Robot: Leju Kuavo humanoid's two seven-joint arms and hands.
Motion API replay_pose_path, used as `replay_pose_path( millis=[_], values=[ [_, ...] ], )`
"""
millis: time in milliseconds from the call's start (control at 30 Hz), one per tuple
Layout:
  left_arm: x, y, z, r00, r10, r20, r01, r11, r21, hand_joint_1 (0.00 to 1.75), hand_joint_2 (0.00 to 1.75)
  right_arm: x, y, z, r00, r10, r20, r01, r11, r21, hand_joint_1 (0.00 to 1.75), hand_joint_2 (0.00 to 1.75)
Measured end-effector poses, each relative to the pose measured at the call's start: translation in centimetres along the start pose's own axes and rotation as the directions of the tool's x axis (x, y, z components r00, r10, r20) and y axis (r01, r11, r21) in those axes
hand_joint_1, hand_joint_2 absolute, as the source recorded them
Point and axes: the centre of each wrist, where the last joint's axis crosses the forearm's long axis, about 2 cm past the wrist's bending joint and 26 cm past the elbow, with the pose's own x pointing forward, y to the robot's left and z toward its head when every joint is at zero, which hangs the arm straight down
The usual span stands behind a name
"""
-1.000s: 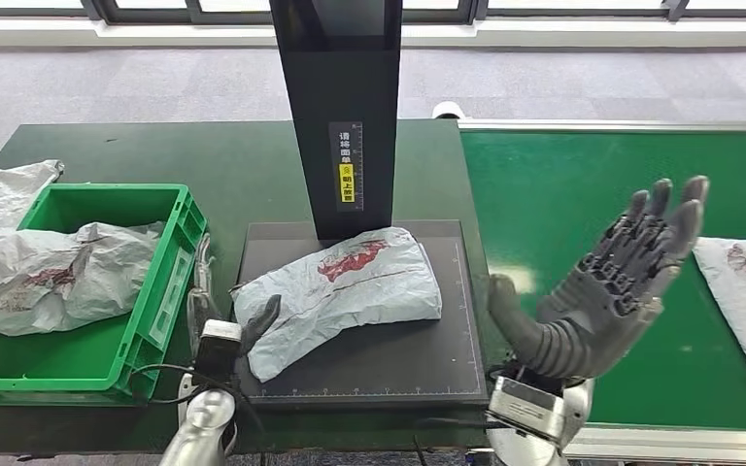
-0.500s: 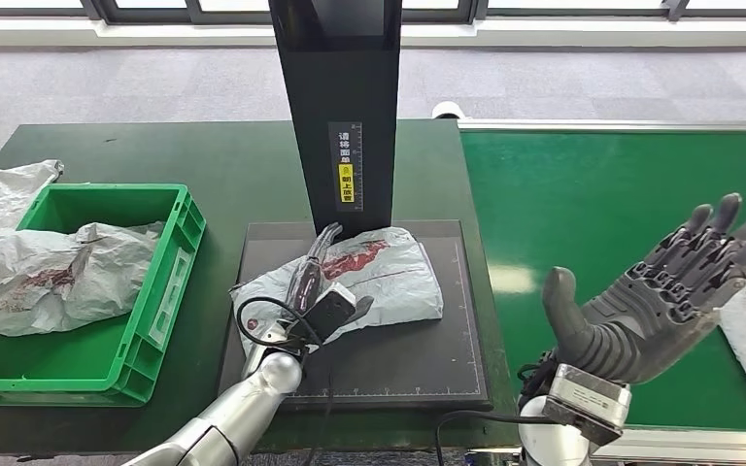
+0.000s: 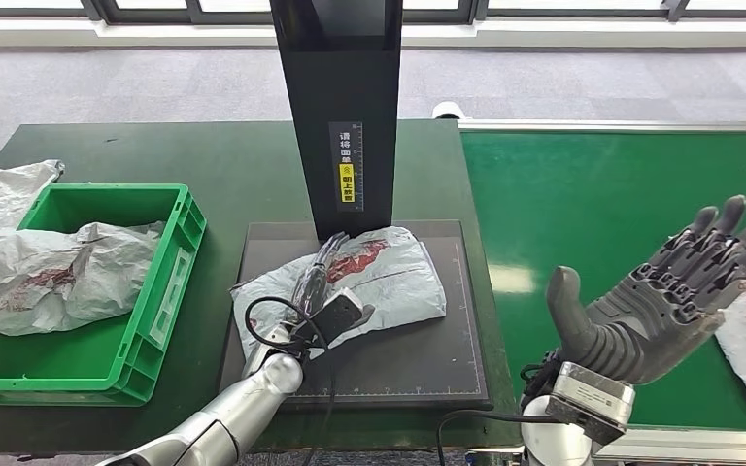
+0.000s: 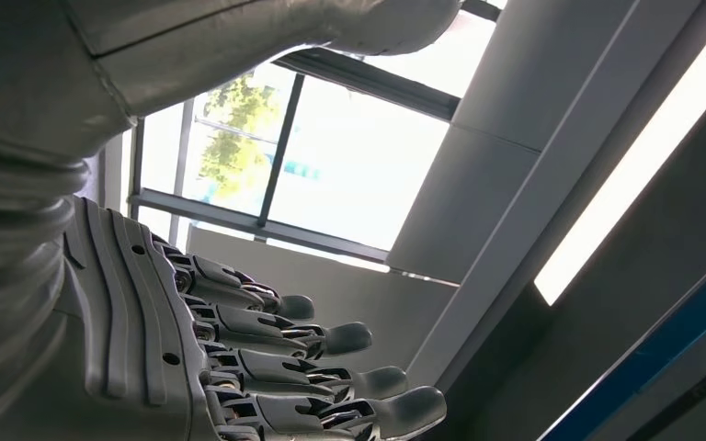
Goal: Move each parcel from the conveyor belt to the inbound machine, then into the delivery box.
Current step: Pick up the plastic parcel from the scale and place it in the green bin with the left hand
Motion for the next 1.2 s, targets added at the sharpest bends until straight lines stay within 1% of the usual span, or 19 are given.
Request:
replay_pose_path(
  millis=[233,500,533,633,667,833,967,1200],
  values=[
    [-0.17,-0.06,0.10,1.000,-0.005,-0.011,0.005,1.000,-0.008,0.00,1.75,0.00,0.00,0.00,1.000,0.000,0.000,0.000,1.000,0.000,0.00,1.75],
    [-0.62,-0.39,0.29,0.995,-0.046,-0.089,0.039,0.996,-0.076,0.00,1.75,-0.23,-0.26,0.06,1.000,0.016,-0.001,-0.016,1.000,0.001,0.00,1.75],
    [-0.73,-0.45,0.36,0.993,-0.058,-0.103,0.049,0.995,-0.089,0.17,1.75,-0.26,-0.29,0.07,1.000,0.018,-0.001,-0.018,1.000,0.001,0.00,1.75],
    [-0.95,-0.57,0.42,0.983,-0.122,-0.138,0.104,0.985,-0.135,1.48,1.75,-0.32,-0.36,0.09,1.000,0.023,-0.001,-0.023,1.000,0.001,0.00,1.75],
    [-0.97,-0.58,0.39,0.978,-0.153,-0.143,0.131,0.980,-0.152,1.75,1.75,-0.33,-0.37,0.09,1.000,0.023,-0.001,-0.023,1.000,0.001,0.00,1.75],
    [-0.92,-0.62,0.13,0.936,-0.323,-0.139,0.290,0.934,-0.210,1.75,1.75,-0.34,-0.47,0.04,1.000,0.027,0.000,-0.027,1.000,-0.001,0.00,1.75],
    [-0.69,-0.60,-0.29,0.875,-0.467,-0.129,0.424,0.867,-0.260,1.75,1.75,-0.37,-0.48,0.05,1.000,0.025,-0.002,-0.025,1.000,-0.003,0.00,1.75],
    [-0.74,-0.39,-0.55,0.820,-0.562,-0.109,0.521,0.811,-0.266,1.75,1.75,-0.41,-0.42,0.12,1.000,0.019,-0.010,-0.019,1.000,-0.003,0.00,1.75]
  ],
)
